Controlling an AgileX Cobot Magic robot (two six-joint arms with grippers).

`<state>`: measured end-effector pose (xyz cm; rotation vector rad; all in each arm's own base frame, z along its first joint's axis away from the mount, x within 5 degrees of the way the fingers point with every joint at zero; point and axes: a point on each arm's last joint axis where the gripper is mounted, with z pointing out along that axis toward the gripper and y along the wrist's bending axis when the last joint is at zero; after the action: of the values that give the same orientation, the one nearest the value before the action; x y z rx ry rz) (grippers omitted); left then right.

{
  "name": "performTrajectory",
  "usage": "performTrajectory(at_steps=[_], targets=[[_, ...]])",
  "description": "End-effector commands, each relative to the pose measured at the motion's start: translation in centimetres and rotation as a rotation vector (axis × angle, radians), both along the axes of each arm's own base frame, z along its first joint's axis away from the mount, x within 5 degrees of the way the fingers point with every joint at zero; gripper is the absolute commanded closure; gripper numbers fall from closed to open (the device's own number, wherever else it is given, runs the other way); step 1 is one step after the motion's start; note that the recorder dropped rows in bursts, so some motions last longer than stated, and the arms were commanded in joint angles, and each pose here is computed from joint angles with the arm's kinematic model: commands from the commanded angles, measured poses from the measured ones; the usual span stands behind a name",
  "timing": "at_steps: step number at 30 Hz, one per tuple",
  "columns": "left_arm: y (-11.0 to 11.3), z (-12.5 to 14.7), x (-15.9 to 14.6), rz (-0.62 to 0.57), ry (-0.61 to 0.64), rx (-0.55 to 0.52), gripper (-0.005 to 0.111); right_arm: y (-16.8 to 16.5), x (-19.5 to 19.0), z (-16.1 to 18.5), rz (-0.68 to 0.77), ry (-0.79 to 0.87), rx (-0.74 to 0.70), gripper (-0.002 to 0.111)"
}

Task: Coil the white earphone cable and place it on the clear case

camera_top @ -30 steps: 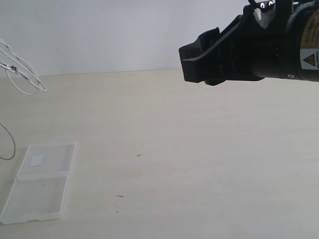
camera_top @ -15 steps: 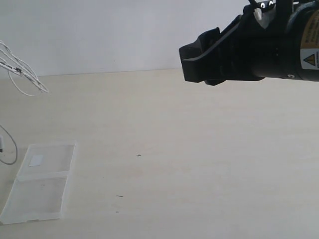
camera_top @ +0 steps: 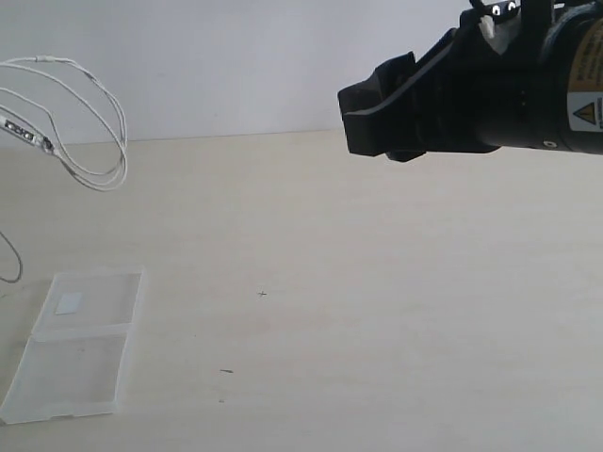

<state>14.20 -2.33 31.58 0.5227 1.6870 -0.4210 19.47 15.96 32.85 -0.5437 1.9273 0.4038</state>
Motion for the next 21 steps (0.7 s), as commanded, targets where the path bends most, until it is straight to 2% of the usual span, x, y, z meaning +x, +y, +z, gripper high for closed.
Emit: performTrajectory(at_steps=[1, 5, 10, 14, 16, 21], targets=[[0.1, 0.7, 0.1, 0.014, -0.081, 0.015, 0.107, -0.1, -0.1, 0.0, 0.002, -0.006, 0.001, 0.050], [0.5, 1.7, 0.4, 0.065, -0.201, 0.024, 0.107, -0.1, -0.1, 0.0, 0.002, -0.006, 0.001, 0.050], [1.2, 3.0, 0.7, 0.149, -0.332, -0.026, 0.107, -0.1, -0.1, 0.0, 0.002, -0.006, 0.001, 0.050], [1.6, 2.5, 1.0, 0.203, -0.278, -0.016, 0.107, -0.1, -0.1, 0.0, 0.002, -0.006, 0.001, 0.050], [1.8, 2.0, 1.1, 0.219, -0.238, 0.024, 0.107, -0.1, -0.1, 0.0, 0.002, -0.004, 0.002, 0.050], [1.8, 1.2, 1.1, 0.213, -0.163, 0.078, 0.107, -0.1, -0.1, 0.0, 0.002, -0.004, 0.002, 0.050]])
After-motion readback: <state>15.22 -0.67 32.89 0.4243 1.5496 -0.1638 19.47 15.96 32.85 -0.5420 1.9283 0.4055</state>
